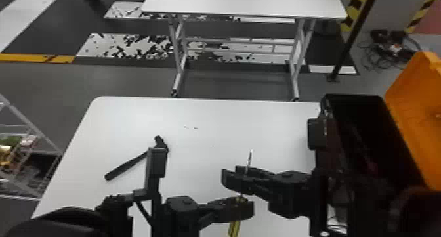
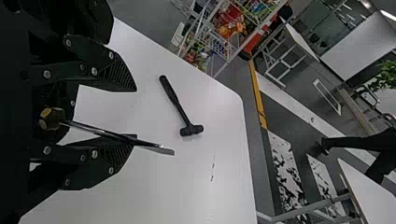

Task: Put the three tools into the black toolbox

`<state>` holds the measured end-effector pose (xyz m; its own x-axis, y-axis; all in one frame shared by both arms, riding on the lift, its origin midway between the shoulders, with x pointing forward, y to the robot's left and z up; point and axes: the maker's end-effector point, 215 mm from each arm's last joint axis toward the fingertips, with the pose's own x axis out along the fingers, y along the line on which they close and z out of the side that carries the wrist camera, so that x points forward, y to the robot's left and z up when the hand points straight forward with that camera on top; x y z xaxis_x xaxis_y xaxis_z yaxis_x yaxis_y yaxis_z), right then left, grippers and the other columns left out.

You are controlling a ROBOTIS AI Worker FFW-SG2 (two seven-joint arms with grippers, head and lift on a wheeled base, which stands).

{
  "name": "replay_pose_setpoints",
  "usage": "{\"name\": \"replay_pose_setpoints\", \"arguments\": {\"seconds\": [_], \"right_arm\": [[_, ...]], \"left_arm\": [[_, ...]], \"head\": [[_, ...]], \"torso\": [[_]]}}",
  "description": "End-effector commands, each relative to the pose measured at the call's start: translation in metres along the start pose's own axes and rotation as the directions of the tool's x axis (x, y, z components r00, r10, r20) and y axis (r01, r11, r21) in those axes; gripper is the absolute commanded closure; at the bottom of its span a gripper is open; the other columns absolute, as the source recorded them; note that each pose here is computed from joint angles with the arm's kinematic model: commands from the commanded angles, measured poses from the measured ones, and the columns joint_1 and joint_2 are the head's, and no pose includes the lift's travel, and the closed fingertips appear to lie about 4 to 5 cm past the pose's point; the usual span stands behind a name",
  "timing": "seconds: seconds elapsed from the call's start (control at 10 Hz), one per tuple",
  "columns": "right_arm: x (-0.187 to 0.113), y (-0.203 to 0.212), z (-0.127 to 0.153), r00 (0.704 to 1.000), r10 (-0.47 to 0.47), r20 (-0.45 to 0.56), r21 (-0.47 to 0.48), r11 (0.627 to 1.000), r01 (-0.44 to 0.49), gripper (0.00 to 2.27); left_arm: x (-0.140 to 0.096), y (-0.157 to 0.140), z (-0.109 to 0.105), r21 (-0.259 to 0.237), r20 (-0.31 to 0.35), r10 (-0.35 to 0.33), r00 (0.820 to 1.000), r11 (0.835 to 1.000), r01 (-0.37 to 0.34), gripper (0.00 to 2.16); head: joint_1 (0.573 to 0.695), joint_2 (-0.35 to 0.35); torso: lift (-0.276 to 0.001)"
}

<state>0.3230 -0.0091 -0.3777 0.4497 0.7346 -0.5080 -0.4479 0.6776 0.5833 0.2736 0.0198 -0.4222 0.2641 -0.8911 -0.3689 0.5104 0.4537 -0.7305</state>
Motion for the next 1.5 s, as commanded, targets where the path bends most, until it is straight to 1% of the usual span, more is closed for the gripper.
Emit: {"name": "replay_pose_setpoints", "arguments": {"seconds": [0.0,0.5,0.6,0.7,0.8,0.9,1.0,1.2,1.3,1.4], "right_arm": [[0.0,0.0,-0.001,1.0,-0.009,-0.001,-0.009,1.0,0.009,2.24],[-0.001,-0.005,-0.002,1.0,-0.031,0.006,-0.011,0.999,0.031,2.24],[-0.002,-0.006,-0.004,0.999,-0.036,0.005,-0.009,0.999,0.036,2.24],[-0.002,-0.007,-0.004,0.999,-0.038,0.005,-0.007,0.999,0.038,2.24],[-0.003,-0.009,-0.005,0.999,-0.043,0.003,-0.005,0.999,0.043,2.24],[-0.004,-0.01,-0.006,0.999,-0.046,0.005,-0.005,0.999,0.046,2.24],[-0.006,-0.011,-0.002,0.998,-0.053,0.017,-0.012,0.998,0.054,2.24],[-0.013,-0.026,0.003,0.994,-0.11,0.029,-0.046,0.993,0.111,2.24],[-0.022,-0.037,0.011,0.987,-0.155,0.051,-0.072,0.985,0.158,2.24],[-0.037,-0.052,0.02,0.974,-0.213,0.08,-0.105,0.97,0.221,2.24]], "left_arm": [[0.0,0.0,0.0,0.001,0.001,0.0,1.0,1.0,0.0,2.14],[-0.002,0.001,-0.001,-0.002,0.001,0.001,1.0,1.0,-0.001,2.14],[-0.004,-0.001,-0.001,-0.004,0.003,-0.009,1.0,1.0,0.009,1.9],[-0.004,-0.002,0.0,-0.003,0.004,-0.016,1.0,1.0,0.016,0.79],[-0.004,-0.003,0.001,0.0,0.009,-0.024,1.0,1.0,0.024,0.07],[-0.005,-0.003,0.001,0.0,0.011,-0.028,1.0,1.0,0.028,0.01],[-0.006,-0.004,0.001,-0.003,0.01,-0.031,0.999,1.0,0.031,0.02],[-0.013,-0.005,-0.002,-0.012,0.016,-0.029,0.999,0.999,0.03,0.02],[-0.02,-0.003,-0.003,-0.022,0.023,-0.022,0.999,1.0,0.023,0.02],[-0.028,0.0,-0.006,-0.035,0.031,-0.011,0.999,0.999,0.012,0.02]], "head": [[0.695,0.022],[0.695,0.018],[0.695,0.018],[0.695,0.017],[0.695,0.015],[0.695,0.011],[0.695,0.011],[0.695,0.003],[0.695,-0.008],[0.695,-0.021]], "torso": [[-0.051],[-0.051],[-0.051],[-0.051],[-0.051],[-0.051],[-0.051],[-0.051],[-0.051],[-0.051]]}}
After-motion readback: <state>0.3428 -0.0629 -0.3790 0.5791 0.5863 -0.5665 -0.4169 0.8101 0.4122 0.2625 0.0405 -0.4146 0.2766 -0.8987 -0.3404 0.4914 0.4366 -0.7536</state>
